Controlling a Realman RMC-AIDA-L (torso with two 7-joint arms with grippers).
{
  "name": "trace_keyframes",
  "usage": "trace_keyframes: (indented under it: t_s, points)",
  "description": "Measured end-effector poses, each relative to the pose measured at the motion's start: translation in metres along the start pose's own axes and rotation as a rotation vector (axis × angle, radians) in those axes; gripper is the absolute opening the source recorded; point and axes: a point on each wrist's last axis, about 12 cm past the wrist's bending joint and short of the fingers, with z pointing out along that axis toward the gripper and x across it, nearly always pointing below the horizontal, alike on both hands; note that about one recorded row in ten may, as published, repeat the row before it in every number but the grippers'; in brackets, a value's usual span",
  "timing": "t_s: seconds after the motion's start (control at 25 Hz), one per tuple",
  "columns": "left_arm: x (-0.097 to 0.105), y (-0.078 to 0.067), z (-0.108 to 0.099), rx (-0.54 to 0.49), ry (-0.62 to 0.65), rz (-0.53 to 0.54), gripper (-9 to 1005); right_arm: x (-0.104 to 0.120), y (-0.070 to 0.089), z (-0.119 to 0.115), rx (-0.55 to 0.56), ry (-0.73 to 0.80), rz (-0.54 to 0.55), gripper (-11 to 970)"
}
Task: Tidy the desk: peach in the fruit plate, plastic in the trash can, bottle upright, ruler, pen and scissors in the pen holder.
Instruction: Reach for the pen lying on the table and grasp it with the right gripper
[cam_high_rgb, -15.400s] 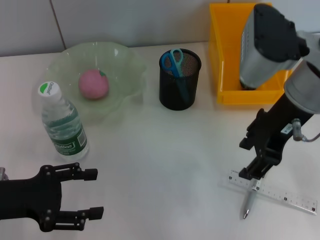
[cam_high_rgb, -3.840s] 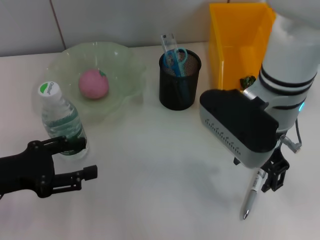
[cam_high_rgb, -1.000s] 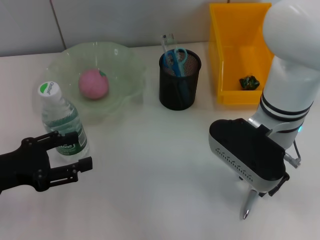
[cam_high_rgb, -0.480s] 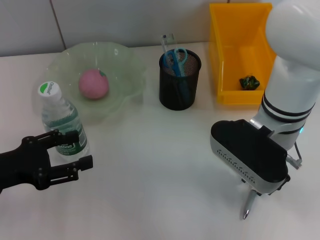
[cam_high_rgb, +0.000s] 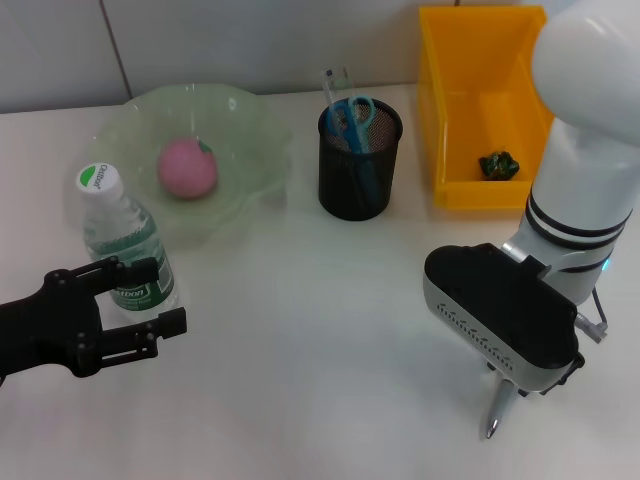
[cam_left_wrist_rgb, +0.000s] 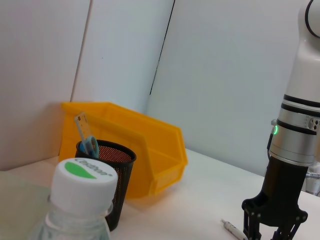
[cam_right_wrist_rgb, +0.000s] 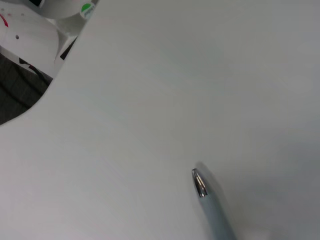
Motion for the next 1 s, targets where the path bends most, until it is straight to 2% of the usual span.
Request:
trace_keyframes:
  t_s: [0.52, 0.8, 1.0]
  points:
    - [-0.0015, -0.0001, 0.0000, -0.001, -0.015, 0.004, 738, -0.0002, 0.0004, 0.0013, 0.003, -0.004, 0.000, 336]
    - [-0.0014, -0.0004, -0.0004, -0.001, -0.019, 0.004, 736, -0.0005, 0.0011, 0.0027, 0.002, -0.005, -0.002, 278]
    - [-0.0015, -0.0005, -0.0004, 0.000, -0.019, 0.004, 735, -0.0006, 0.0012, 0.0039, 0.000, -0.004, -0.003, 277]
